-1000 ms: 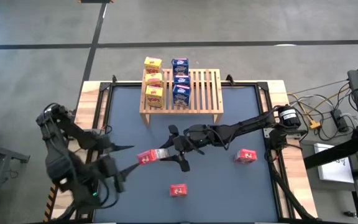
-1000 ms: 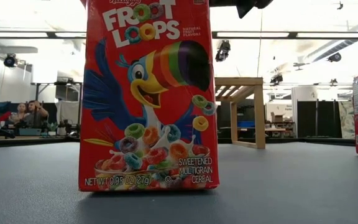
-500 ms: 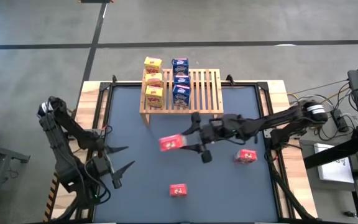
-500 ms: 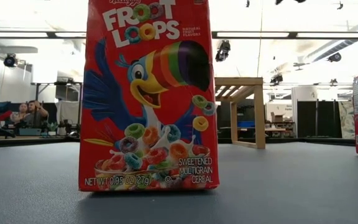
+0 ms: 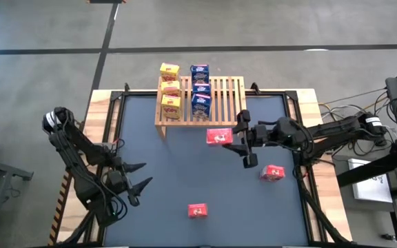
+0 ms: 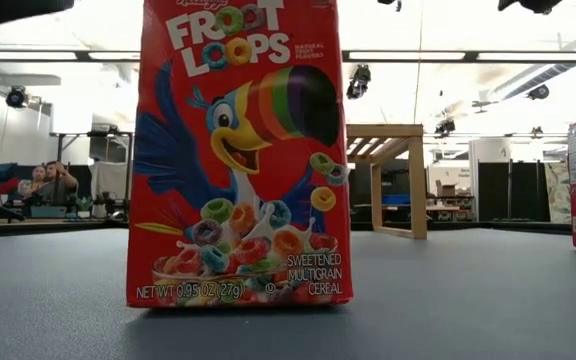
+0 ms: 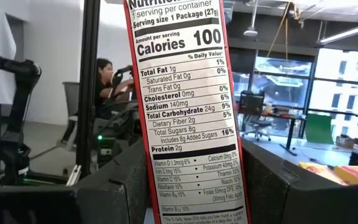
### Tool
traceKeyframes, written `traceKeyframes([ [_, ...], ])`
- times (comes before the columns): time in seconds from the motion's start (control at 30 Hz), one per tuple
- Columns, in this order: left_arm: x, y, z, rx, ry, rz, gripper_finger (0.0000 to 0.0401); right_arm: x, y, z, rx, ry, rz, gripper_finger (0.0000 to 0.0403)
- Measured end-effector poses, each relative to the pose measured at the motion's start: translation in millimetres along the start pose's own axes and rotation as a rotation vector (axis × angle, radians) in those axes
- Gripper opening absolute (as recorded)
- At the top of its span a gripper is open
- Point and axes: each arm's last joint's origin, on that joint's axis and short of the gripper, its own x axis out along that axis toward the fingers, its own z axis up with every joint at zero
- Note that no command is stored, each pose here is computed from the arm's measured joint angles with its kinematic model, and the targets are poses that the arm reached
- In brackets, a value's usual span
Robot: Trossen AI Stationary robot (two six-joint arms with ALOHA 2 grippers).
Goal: Stack cereal on shelf
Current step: Put the bottom left red cereal box on the shelf
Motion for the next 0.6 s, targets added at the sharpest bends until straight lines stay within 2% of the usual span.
traceKeyframes([
  [0.13, 0, 2, -7, -0.078, 0.011, 0.000, 0.0262, -5, -4, -1, -0.006, 0.006, -0.018, 0.0187],
  [0.3, 0, 2, -10, -0.163, 0.088, 0.000, 0.0259, -8, -12, 1, -0.015, 0.003, -0.047, 0.0187],
  [0.6, 1, -5, -12, -0.214, 0.209, -0.009, 0.0236, -12, -25, -5, -0.030, 0.069, -0.097, 0.0187],
])
